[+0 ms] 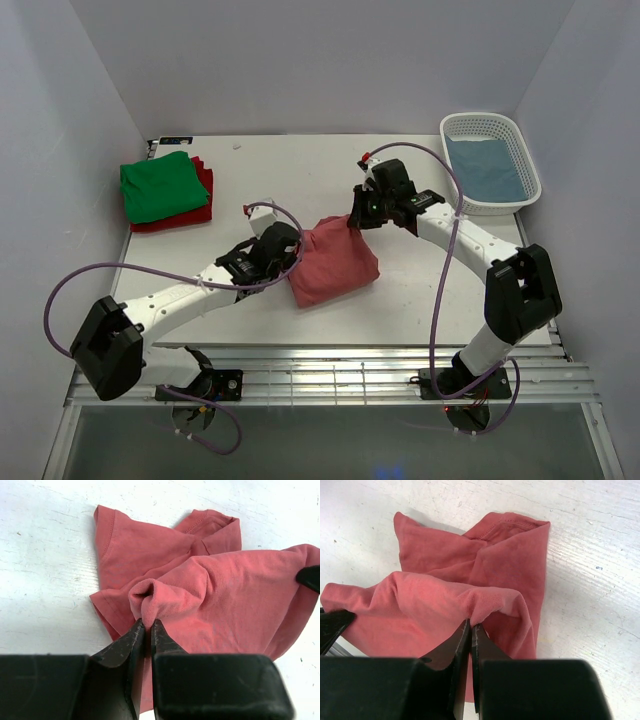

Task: Fold and stack the t-shirts
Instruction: Smooth out wrinkles on the folded tshirt

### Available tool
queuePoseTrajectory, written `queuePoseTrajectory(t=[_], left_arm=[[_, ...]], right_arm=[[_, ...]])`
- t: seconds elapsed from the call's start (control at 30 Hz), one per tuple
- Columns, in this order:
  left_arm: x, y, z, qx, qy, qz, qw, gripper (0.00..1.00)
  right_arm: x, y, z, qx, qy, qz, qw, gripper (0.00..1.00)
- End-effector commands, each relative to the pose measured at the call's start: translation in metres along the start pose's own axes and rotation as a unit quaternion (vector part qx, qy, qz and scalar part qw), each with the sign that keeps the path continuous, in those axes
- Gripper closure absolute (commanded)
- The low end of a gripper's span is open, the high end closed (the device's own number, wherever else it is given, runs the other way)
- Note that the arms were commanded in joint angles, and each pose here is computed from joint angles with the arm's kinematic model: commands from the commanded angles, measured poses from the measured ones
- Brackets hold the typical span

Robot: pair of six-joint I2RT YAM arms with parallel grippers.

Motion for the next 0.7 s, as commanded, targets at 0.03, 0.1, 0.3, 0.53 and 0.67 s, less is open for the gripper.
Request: queuePoseTrajectory(t=[0.03, 0.1, 0.3, 0.53, 0.67], left_arm=[[-0.016, -0.013, -0.004, 0.004, -0.030, -0.010, 0.999, 0.81], [-0.017, -0.013, -0.002, -0.004, -0.039, -0.006, 0.999, 0.82], [-0.029, -0.009, 0.010, -0.027, -0.063, -0.011, 0.998, 0.83], [-0.048, -0.005, 0.031, -0.043, -0.079, -0.016, 0.996, 0.84], [-0.055, -0.004, 0.043, -0.052, -0.087, -0.019, 0.995, 0.85]], right_arm=[[-0.030, 0.003, -0.014, 0.007, -0.042, -0.014, 0.999, 0.92], [-0.036, 0.003, -0.014, 0.007, -0.048, -0.017, 0.999, 0.92], [-0.049, 0.002, 0.003, 0.003, -0.045, -0.024, 0.999, 0.92], [-0.058, -0.003, 0.027, -0.002, -0.037, -0.029, 0.999, 0.92], [-0.063, -0.006, 0.043, -0.005, -0.032, -0.035, 0.999, 0.92]])
Point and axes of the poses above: each gripper's point midway between its finger pads, its own z axis out along the fingers, its own y axis along the line the jaws close on, x = y × z, the point moved 7 cm from there along -z, back along the fingers, and after that the axes turned 14 degrees about -z, right-handed, at the moved point
